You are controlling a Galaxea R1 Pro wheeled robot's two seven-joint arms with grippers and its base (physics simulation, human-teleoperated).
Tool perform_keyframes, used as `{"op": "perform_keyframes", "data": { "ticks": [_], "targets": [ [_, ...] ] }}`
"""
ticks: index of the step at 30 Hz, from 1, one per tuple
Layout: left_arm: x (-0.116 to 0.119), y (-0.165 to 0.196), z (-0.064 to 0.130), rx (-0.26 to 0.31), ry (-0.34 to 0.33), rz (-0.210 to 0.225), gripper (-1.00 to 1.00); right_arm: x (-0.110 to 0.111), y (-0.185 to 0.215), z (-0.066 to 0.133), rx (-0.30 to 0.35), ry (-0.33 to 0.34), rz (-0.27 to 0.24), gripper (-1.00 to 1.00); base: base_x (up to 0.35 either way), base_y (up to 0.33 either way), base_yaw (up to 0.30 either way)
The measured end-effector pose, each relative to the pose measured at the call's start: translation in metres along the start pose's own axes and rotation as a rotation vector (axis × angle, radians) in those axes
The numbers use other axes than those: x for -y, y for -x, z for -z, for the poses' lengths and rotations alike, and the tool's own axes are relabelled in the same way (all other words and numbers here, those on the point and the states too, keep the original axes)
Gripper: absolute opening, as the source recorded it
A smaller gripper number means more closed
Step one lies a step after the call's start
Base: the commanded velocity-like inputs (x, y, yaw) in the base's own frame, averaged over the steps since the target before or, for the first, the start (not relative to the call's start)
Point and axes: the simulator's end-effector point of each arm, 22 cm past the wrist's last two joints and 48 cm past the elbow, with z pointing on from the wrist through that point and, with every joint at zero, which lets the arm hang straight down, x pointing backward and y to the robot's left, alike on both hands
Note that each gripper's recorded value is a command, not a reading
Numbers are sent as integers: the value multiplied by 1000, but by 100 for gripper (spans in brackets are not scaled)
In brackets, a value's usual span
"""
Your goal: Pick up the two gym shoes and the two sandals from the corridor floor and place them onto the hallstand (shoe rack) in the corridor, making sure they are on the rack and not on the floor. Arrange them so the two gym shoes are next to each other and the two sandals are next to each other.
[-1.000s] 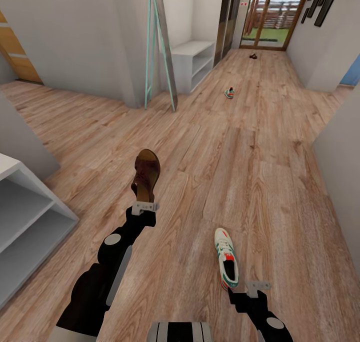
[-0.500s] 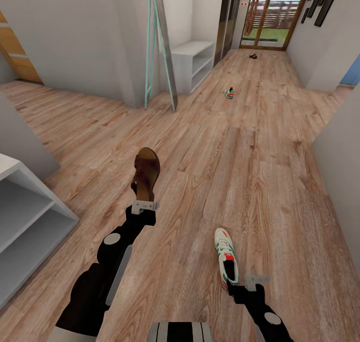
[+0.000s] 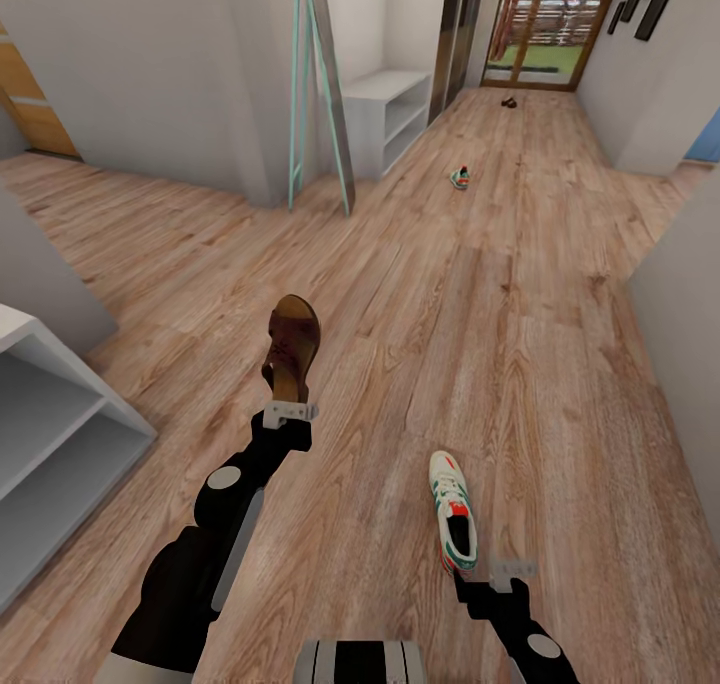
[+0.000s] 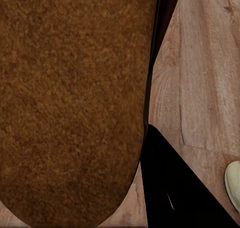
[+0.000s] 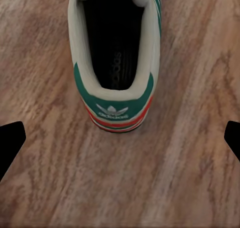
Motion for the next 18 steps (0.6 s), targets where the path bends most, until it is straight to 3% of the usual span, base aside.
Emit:
{"op": "perform_keyframes", "data": {
  "ticks": [18],
  "targets": [
    [-4, -57, -22, -93, -1, 22, -100, 1, -48, -13, -96, -3, -7, 100, 0, 0, 0]
  ]
}}
